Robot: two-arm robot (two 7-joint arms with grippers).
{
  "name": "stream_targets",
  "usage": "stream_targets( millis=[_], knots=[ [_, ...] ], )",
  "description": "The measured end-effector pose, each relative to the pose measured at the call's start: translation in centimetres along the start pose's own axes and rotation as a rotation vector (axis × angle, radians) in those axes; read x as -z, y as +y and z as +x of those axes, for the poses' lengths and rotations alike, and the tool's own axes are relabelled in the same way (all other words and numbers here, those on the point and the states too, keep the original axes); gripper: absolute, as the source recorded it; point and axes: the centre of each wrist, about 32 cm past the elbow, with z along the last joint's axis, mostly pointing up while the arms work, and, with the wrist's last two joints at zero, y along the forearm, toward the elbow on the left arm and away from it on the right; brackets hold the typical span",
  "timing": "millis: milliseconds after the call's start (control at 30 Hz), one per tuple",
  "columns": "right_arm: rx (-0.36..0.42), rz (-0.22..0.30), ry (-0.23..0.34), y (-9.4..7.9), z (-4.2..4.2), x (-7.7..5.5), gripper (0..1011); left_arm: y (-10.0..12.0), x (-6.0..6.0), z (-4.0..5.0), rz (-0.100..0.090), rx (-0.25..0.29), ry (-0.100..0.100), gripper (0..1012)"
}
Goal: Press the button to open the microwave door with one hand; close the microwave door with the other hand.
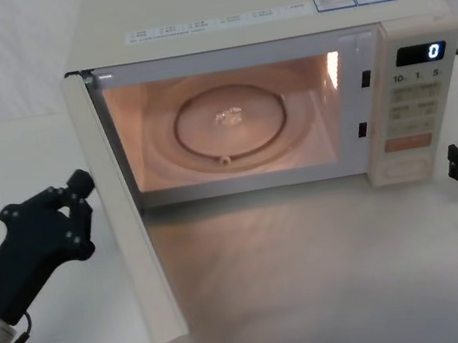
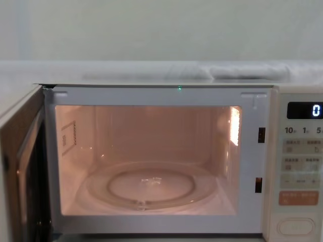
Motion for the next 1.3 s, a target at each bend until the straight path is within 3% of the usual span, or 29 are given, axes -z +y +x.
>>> stream_targets(
  millis=[300, 433, 700, 1000, 1167, 1300],
  knots=[
    [0.000, 0.000, 0.000, 0.0, 0.00, 0.0, 1002, -2.6, 0.2, 0.36, 0.034, 0.175, -0.002, 0],
    [0.000, 0.000, 0.000, 0.0, 0.00, 0.0, 1002, -4.4, 0.3, 0.45, 0.032, 0.225, -0.002, 0],
    [0.000, 0.000, 0.000, 0.0, 0.00, 0.0, 1002, -5.9, 0.4, 0.41, 0.028, 0.272, 0.006, 0],
    [0.000, 0.000, 0.000, 0.0, 0.00, 0.0, 1002, -8.2, 0.7, -0.40, 0.031, 0.382, 0.012, 0],
    [0.000, 0.000, 0.000, 0.0, 0.00, 0.0, 1002, -9.7, 0.9, -1.16, 0.041, 0.439, 0.016, 0],
    [0.000, 0.000, 0.000, 0.0, 0.00, 0.0, 1002, -11.4, 1.0, -2.10, 0.057, 0.483, 0.005, 0]
  ],
)
